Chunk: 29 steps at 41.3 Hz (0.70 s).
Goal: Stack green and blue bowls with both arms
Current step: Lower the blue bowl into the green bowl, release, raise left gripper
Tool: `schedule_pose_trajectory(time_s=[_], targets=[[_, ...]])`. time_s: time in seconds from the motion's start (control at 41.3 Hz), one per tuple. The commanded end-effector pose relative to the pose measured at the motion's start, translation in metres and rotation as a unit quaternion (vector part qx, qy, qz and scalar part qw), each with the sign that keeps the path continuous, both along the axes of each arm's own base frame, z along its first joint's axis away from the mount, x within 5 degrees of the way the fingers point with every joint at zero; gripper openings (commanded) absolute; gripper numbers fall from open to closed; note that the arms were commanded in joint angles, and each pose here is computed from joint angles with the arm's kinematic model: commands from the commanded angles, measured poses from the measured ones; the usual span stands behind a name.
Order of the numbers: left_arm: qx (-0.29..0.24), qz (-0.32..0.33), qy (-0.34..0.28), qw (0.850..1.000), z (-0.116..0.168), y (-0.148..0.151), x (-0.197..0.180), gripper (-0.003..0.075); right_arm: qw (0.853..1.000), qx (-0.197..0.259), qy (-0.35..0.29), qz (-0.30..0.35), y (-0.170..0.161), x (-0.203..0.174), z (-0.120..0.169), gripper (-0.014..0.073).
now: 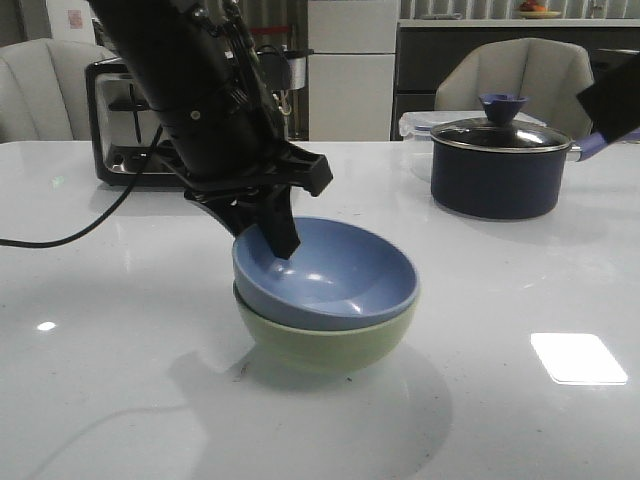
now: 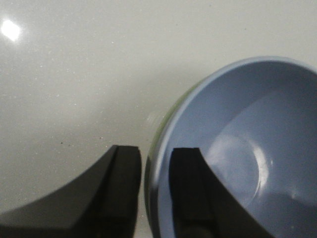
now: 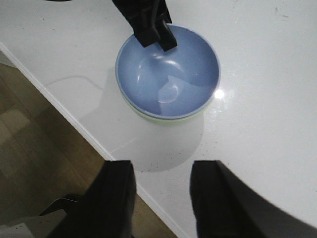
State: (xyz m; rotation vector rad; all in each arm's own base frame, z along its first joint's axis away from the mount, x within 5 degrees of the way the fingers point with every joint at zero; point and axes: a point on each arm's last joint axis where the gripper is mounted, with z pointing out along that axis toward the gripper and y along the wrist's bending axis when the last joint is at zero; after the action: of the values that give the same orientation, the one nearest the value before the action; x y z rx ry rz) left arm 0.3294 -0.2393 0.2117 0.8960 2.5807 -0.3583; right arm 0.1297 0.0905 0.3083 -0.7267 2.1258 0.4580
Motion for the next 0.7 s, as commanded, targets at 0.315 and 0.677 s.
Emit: schedule_pose_trajectory(time_s=[0.315, 0.677], targets=[[-0.064, -0.011, -0.119, 0.991, 0.111, 0.021, -0.034, 0.0392, 0.999, 0.018, -0.038, -0.007, 0.001, 0.004, 0.013, 0.0399], [-0.091, -0.059, -0.167, 0.980, 0.142, 0.055, -0.127, 0.0392, 0.999, 0.018, -0.038, -0.007, 0.001, 0.004, 0.013, 0.0399]])
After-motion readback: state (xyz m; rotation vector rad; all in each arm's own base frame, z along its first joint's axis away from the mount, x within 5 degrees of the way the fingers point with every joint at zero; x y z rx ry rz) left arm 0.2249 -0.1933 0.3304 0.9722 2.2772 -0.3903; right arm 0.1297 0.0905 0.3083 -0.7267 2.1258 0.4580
